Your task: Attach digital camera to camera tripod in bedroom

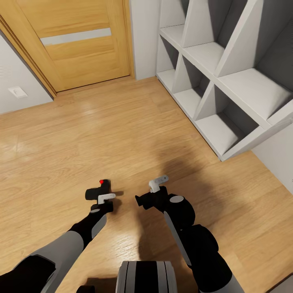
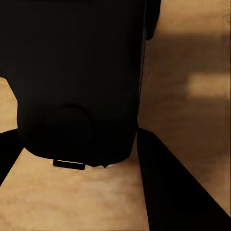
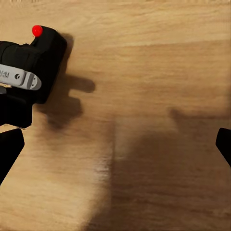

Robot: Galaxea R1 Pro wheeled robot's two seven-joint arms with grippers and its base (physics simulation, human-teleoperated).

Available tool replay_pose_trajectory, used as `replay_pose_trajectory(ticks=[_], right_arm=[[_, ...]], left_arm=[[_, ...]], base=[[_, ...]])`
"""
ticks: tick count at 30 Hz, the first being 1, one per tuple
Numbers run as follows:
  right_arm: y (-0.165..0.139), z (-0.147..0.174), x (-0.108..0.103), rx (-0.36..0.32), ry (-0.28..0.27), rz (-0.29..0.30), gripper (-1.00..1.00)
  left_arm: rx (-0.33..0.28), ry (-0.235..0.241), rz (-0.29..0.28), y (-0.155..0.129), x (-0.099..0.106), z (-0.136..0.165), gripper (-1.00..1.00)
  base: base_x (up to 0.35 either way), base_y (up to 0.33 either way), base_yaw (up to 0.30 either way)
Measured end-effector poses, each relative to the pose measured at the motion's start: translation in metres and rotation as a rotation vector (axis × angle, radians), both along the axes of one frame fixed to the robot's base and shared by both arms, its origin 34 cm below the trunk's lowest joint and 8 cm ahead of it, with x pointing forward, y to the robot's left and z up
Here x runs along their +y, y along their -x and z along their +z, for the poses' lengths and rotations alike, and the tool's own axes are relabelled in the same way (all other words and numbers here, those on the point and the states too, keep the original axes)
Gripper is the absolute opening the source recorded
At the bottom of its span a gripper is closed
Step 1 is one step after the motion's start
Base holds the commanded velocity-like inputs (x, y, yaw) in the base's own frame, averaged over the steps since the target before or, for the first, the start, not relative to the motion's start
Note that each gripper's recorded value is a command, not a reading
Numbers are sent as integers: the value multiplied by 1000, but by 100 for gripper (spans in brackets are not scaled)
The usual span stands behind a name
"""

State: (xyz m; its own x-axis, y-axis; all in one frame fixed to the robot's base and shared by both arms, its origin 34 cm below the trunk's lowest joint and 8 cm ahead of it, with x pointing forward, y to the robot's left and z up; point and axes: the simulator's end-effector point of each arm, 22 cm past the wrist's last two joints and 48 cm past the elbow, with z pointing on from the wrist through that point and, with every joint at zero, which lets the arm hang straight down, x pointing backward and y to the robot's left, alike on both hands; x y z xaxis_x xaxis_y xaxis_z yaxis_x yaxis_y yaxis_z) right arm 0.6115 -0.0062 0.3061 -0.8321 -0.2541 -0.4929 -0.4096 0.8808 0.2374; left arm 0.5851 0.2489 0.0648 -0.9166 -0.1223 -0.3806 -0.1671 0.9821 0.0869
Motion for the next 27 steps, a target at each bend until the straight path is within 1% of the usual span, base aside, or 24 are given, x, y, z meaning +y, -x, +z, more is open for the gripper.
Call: replay_pose_trajectory(ticks=[3, 5, 10, 27], right_arm=[[-2, 7, 0, -12, 0, 1, 100], [-4, 11, 0, -19, 0, 1, 100], [-7, 23, 0, -40, 0, 1, 100], [-19, 62, -2, -110, -1, -6, 100]], left_arm=[[-39, 9, -2, -17, -3, 13, -100], [-55, 17, 0, -22, -6, 19, -100], [-69, 29, -1, -27, -10, 32, -100], [-132, 35, -2, -54, -9, 74, -100]], base=[[0, 0, 0], [0, 0, 0], [0, 0, 0], [0, 0, 0]])
